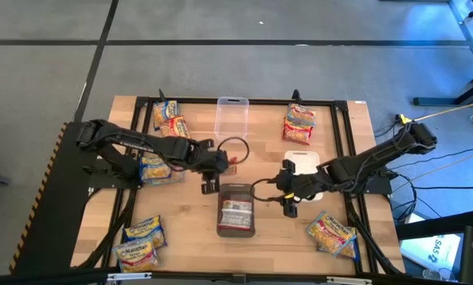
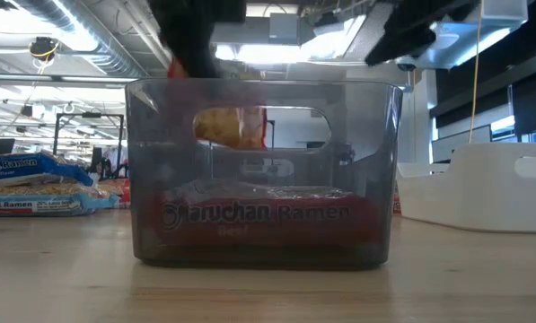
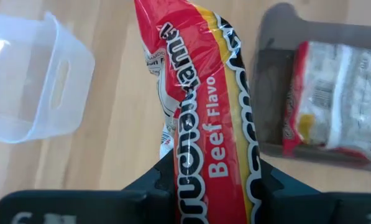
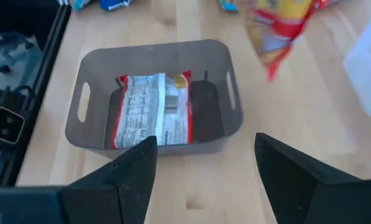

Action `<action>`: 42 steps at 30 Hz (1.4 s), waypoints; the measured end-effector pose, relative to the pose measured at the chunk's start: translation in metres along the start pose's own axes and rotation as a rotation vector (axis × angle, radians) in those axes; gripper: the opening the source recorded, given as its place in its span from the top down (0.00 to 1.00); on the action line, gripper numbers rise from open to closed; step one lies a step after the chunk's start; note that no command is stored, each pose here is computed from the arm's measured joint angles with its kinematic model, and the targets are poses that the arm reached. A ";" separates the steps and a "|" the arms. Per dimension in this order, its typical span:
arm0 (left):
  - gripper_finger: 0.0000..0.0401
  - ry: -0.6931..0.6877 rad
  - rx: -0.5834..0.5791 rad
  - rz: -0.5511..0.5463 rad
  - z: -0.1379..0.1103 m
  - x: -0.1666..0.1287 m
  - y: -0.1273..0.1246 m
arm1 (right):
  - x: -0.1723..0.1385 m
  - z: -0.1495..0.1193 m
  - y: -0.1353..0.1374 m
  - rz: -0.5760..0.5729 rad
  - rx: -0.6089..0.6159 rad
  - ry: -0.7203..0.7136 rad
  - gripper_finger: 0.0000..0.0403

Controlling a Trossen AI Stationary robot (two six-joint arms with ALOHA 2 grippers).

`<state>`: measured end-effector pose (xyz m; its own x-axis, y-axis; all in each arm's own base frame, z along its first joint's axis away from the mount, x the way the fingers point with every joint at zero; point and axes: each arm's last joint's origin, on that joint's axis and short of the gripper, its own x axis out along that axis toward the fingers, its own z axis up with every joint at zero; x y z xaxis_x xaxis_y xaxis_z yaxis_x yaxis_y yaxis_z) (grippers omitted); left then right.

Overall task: Sort Maruchan noodles
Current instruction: Put the red noodle pack into the gray bin

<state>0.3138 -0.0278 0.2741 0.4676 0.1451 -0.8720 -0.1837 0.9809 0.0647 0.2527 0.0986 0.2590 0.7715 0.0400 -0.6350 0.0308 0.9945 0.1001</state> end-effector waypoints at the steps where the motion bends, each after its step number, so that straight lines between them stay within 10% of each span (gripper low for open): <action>1: 0.76 -0.002 -0.020 -0.019 -0.003 0.005 0.005 | 0.003 -0.005 -0.001 0.007 0.013 -0.003 0.40; 13: 0.76 0.077 -0.165 -0.067 -0.046 0.055 0.031 | 0.016 -0.019 0.000 0.123 0.068 -0.113 0.40; 25: 0.60 0.089 -0.139 0.010 -0.034 0.021 0.035 | 0.014 -0.009 0.000 0.052 0.078 -0.245 0.40; 42: 0.61 -0.448 -0.033 -0.275 -0.078 0.028 -0.074 | 0.081 0.006 0.017 0.150 -0.029 -0.060 0.40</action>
<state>0.2727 -0.1067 0.2073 0.8249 -0.0686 -0.5612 -0.0261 0.9869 -0.1591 0.3196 0.1185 0.2136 0.8024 0.1832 -0.5680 -0.1053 0.9803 0.1674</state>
